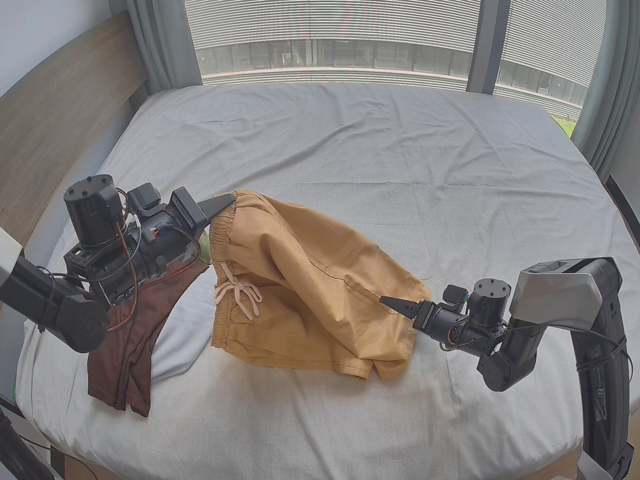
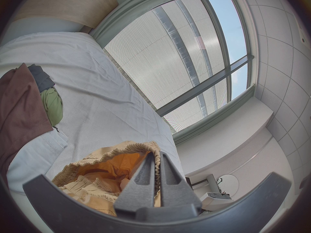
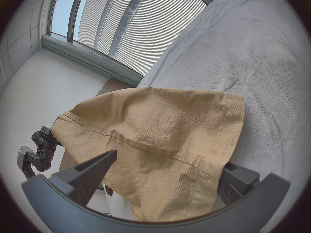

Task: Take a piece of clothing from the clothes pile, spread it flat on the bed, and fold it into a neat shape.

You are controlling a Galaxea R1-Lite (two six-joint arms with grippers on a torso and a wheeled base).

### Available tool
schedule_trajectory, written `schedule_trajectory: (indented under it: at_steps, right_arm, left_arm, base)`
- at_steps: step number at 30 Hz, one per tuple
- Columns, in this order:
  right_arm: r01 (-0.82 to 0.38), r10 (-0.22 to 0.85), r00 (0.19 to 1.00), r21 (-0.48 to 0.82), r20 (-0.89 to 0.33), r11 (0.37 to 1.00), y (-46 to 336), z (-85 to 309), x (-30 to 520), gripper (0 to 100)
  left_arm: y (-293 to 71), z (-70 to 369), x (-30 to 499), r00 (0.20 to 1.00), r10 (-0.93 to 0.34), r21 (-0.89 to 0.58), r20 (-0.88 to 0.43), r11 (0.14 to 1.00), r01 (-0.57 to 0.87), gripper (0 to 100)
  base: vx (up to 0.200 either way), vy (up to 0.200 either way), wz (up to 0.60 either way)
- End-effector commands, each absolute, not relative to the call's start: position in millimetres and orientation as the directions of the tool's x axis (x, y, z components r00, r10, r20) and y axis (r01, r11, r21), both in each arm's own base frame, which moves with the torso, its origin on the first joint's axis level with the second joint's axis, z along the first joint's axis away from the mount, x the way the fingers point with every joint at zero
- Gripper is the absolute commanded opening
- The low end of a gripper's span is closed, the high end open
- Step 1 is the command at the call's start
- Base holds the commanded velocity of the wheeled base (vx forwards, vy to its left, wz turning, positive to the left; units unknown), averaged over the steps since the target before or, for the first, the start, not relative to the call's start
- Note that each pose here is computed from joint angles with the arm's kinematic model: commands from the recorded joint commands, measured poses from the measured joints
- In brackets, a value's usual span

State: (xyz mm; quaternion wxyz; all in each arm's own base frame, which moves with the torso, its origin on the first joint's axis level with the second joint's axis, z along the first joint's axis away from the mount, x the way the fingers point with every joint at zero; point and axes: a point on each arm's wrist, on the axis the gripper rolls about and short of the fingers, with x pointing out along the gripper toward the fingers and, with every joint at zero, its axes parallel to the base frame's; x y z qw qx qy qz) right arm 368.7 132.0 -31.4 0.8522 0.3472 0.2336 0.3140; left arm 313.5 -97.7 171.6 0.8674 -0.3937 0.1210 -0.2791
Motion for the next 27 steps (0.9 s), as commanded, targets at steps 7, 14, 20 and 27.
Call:
schedule_trajectory:
  at_steps: [7,14,20,27]
  right_arm:
    - [-0.356,0.692,0.695,0.741,-0.198,0.570,130,-41,370,0]
    - [-0.351,0.689,0.695,0.740,-0.204,0.574,128,-44,367,0]
    - [-0.369,0.688,0.701,0.729,-0.190,0.577,126,-29,361,0]
    - [-0.420,0.685,0.714,0.692,-0.147,0.587,120,8,347,0]
  left_arm:
    - [-98,172,314,0.814,-0.581,-0.751,0.010,0.533,0.390,0]
    - [-98,170,314,0.813,-0.582,-0.753,0.006,0.533,0.387,0]
    - [-98,171,314,0.809,-0.588,-0.751,0.010,0.530,0.395,0]
    - [-98,175,315,0.808,-0.587,-0.739,0.059,0.519,0.431,0]
  base:
    - [0.000,0.000,0.00]
    - [0.000,0.000,0.00]
    - [0.000,0.000,0.00]
    - [0.000,0.000,0.00]
